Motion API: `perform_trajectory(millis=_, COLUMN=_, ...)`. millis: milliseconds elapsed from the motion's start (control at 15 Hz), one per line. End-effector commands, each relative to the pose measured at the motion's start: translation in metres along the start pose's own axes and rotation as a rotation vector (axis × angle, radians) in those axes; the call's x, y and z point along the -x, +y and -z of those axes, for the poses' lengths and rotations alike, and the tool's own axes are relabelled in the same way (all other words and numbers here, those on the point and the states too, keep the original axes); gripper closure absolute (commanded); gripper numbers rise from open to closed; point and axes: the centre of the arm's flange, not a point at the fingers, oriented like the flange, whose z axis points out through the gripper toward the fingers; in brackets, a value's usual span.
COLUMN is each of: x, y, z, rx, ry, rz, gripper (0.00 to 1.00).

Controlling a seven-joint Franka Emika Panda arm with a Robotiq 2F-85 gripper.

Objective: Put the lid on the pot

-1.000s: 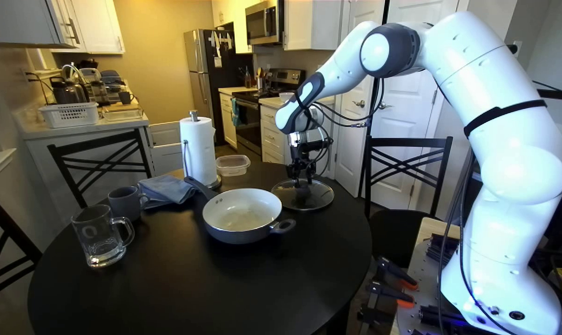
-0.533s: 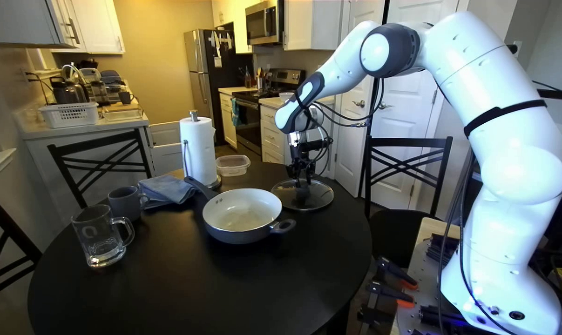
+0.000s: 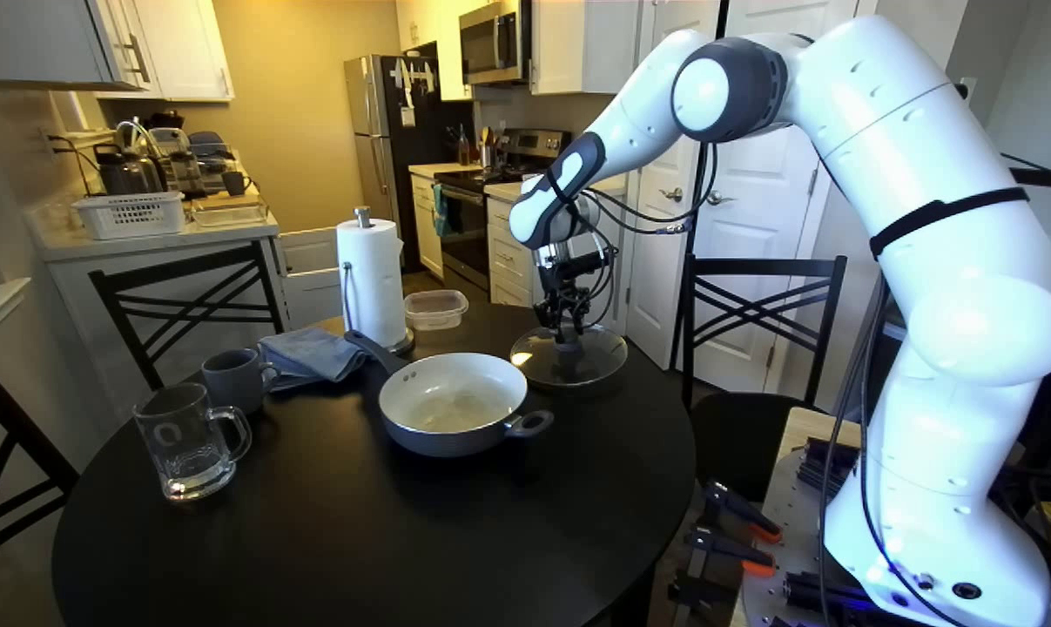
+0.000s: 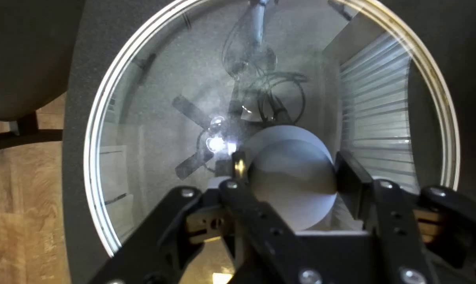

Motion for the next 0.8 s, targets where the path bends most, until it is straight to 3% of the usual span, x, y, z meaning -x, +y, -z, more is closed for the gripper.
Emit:
perform_trajectory(millis=0, x=0.027, y=-0.005, z=0.045, rx=0.072, ry=0.049, rz=-0.006, gripper=0.68)
perform_trajectory(millis=533, x=0.047, y=-0.008, z=0.093, rx=0.083, ry=0.089, rz=0.042, gripper=0.68)
perform_trajectory(millis=733, x=0.061, y=-0.027, z=0.113, rx=0.102, ry=0.103, rz=0.090, gripper=0.68)
